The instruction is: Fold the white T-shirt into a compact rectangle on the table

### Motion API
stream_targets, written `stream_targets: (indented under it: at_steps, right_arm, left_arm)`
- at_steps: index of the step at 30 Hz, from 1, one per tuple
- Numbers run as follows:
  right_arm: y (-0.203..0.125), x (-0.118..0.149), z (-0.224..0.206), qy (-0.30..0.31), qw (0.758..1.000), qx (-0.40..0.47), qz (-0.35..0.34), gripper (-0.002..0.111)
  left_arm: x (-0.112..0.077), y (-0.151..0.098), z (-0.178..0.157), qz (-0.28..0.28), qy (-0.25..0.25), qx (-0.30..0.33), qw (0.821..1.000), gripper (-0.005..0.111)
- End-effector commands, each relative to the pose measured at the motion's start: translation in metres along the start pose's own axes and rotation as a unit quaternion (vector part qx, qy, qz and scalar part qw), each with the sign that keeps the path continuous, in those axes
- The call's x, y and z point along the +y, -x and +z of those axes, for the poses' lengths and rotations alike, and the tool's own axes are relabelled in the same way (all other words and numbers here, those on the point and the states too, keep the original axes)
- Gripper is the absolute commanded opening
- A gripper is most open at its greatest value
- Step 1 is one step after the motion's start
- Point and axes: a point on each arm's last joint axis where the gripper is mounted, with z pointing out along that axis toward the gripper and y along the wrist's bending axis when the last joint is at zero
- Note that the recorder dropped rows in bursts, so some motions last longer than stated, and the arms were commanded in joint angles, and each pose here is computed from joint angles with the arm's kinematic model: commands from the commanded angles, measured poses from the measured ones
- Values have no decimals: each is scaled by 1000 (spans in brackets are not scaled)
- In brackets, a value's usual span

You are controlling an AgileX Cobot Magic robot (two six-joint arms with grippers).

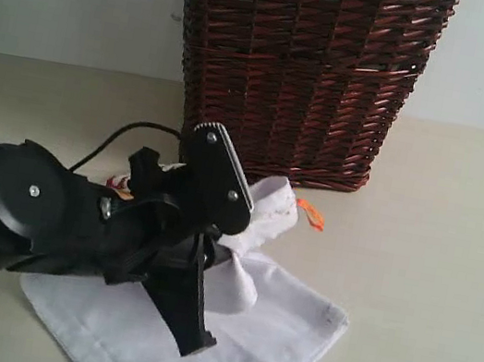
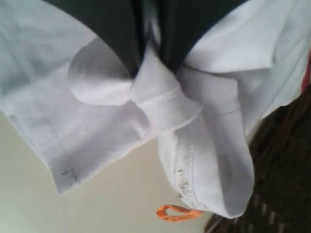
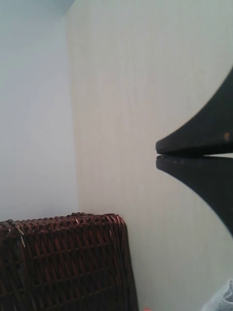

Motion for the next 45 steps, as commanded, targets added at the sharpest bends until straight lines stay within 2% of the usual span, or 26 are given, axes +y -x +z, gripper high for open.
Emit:
stream_targets:
  at_steps: [1, 4, 8, 11, 17, 20, 24, 28, 32, 38, 41, 43, 45]
  right_arm:
    - [-1, 0, 0, 0, 1000, -5, -2, 0]
    - [-1, 0, 0, 0, 1000, -5, -2, 0]
    - [-1, 0, 0, 0, 1000, -5, -2, 0]
    - [-1, 0, 0, 0, 1000, -5, -2, 0]
    - [-1, 0, 0, 0, 1000, -5, -2, 0]
    - [-1, 0, 0, 0, 1000, -5, -2, 0]
    - [-1, 0, 0, 0, 1000, -5, -2, 0]
    - [-1, 0, 0, 0, 1000, -5, -2, 0]
    - [-1, 0, 0, 0, 1000, -5, -2, 0]
    - [-1, 0, 0, 0, 1000, -5, -2, 0]
    - [-1, 0, 0, 0, 1000, -5, -2, 0]
    - [-1, 0, 0, 0, 1000, -5, -2, 0]
    - [-1, 0, 0, 0, 1000, -5, -2, 0]
  left_arm:
    - [-17, -6, -1, -7, -59, 16, 998, 0]
    - [-23, -8, -2, -7, -92, 22, 996, 0]
    - [-25, -8, -2, -10, -99, 23, 995, 2]
    - [-25, -8, -2, -10, -99, 23, 995, 12]
    - [-27, -8, -3, -10, -110, 25, 994, 42]
    - [-27, -8, -3, -6, -109, 24, 994, 49]
    - [-14, -4, -10, -8, -78, 7, 997, 50]
    - [6, 9, -35, -24, -48, -37, 998, 50]
    - [29, 11, -53, -46, -12, -60, 997, 50]
    - [50, 3, -55, -71, 18, -53, 996, 50]
    - [56, 5, -52, -62, 44, -55, 996, 50]
    - [58, 10, -47, -45, 40, -55, 997, 49]
    - [53, 13, -38, -33, -5, -47, 998, 41]
